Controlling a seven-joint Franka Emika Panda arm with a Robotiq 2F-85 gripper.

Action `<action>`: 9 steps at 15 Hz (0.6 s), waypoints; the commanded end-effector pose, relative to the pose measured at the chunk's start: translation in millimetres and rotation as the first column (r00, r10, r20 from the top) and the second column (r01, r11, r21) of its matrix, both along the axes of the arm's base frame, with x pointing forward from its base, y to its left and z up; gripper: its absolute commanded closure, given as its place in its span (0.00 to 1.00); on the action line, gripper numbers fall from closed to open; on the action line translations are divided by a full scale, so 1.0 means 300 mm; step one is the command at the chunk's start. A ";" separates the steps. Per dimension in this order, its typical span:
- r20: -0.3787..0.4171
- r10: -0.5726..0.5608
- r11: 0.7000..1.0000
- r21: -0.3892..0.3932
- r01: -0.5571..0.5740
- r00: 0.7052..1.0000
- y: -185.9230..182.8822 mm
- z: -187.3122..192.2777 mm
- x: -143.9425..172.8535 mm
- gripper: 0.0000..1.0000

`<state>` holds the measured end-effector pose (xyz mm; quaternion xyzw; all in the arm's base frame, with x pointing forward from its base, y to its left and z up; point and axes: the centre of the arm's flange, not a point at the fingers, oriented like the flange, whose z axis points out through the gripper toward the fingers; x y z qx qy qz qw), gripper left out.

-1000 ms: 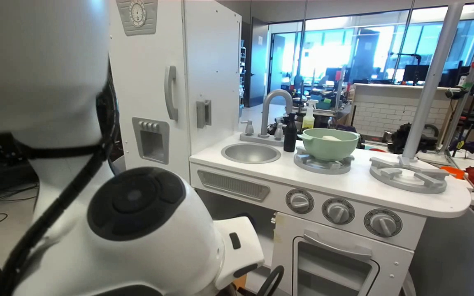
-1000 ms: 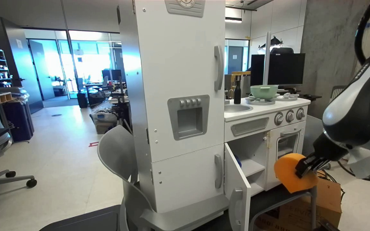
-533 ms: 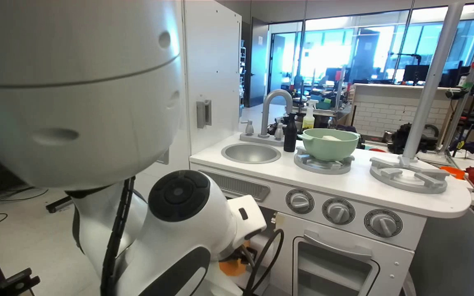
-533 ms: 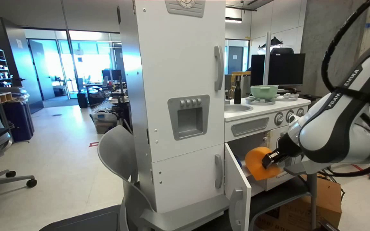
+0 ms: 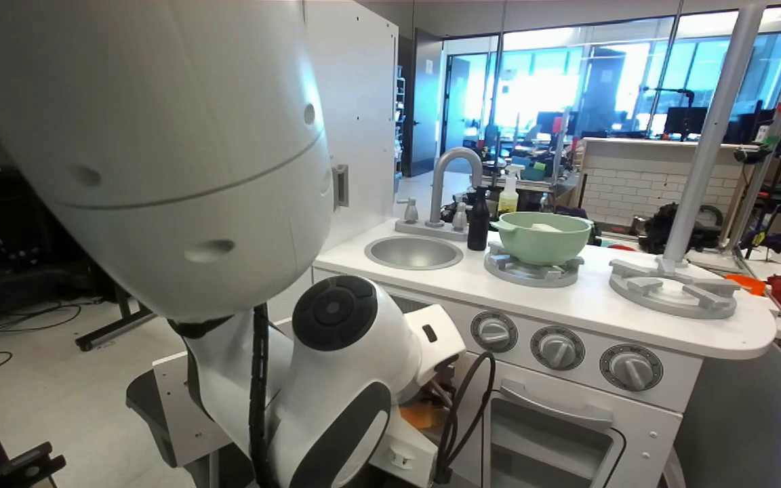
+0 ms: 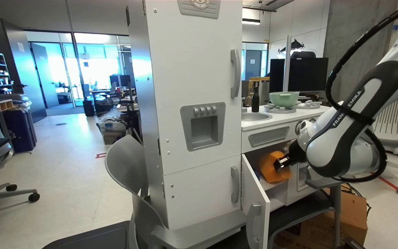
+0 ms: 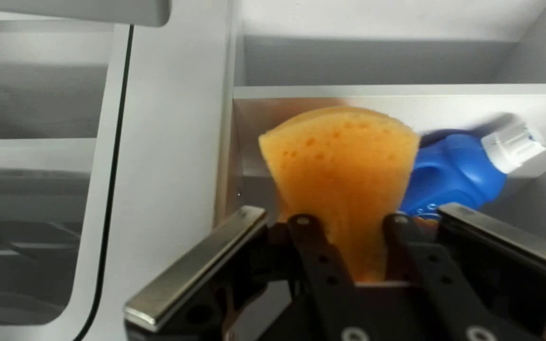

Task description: Put the orange object inside the cupboard

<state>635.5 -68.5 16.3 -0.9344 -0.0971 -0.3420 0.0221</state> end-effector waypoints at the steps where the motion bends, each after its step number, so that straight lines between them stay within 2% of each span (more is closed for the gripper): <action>1: 0.156 -0.028 1.000 0.008 0.027 0.987 0.014 -0.133 0.107 0.97; 7: 0.216 -0.039 0.999 0.037 0.032 0.976 0.107 -0.156 0.189 0.97; 8: 0.224 -0.044 0.999 0.038 0.037 0.974 0.116 -0.151 0.196 0.72; 9: 0.234 -0.048 0.999 0.037 0.040 0.971 0.118 -0.154 0.198 0.60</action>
